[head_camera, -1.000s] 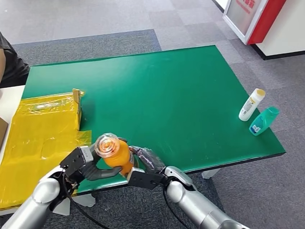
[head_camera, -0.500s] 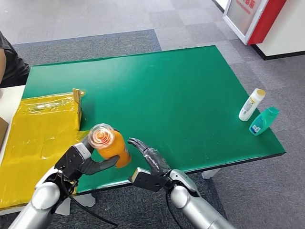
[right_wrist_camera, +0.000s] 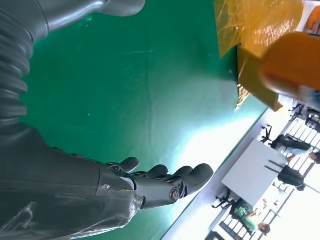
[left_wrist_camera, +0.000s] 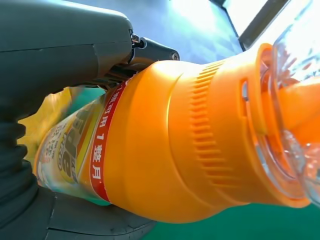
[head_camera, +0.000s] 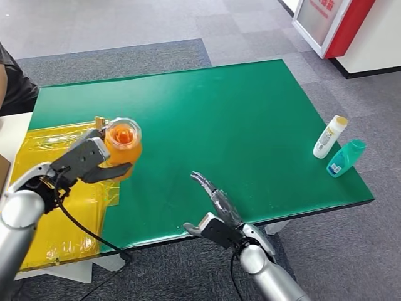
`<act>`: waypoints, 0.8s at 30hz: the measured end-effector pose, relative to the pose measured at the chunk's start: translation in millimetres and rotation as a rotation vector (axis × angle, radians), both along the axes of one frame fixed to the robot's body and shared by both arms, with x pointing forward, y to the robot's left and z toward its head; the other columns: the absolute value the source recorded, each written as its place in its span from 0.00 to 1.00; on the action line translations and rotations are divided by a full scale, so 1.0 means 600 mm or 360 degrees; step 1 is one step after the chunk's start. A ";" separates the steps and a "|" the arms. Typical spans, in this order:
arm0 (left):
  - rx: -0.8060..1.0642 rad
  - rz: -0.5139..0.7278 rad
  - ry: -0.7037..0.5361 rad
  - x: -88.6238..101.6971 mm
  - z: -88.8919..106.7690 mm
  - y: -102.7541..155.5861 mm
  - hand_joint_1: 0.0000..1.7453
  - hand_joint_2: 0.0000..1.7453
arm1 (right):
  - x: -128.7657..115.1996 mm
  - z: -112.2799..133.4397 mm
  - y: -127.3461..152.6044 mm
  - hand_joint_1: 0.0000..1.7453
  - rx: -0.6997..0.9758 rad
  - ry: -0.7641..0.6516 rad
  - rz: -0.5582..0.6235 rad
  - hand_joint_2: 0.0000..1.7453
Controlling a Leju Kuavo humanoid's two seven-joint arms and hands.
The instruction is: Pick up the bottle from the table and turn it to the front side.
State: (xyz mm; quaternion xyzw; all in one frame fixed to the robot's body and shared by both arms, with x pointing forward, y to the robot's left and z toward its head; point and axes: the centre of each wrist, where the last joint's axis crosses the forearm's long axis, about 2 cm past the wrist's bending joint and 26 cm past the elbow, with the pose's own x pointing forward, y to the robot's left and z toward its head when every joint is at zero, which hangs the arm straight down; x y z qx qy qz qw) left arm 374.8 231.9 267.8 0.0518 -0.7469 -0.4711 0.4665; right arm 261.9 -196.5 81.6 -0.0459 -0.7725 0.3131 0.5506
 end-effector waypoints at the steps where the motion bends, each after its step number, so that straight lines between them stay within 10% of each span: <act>1: 0.0050 0.0007 -0.0012 0.011 0.013 0.005 1.00 1.00 | 0.000 -0.001 -0.003 0.00 0.0008 0.0004 -0.0006 1.00; 8: 0.0544 0.0072 0.0056 0.050 0.048 0.000 1.00 1.00 | 0.002 0.000 -0.013 0.00 0.0035 0.0053 -0.0025 1.00; 24: 0.1147 0.0201 0.0242 0.050 -0.031 0.078 1.00 1.00 | 0.003 0.001 -0.014 0.00 0.0033 0.0104 -0.0035 1.00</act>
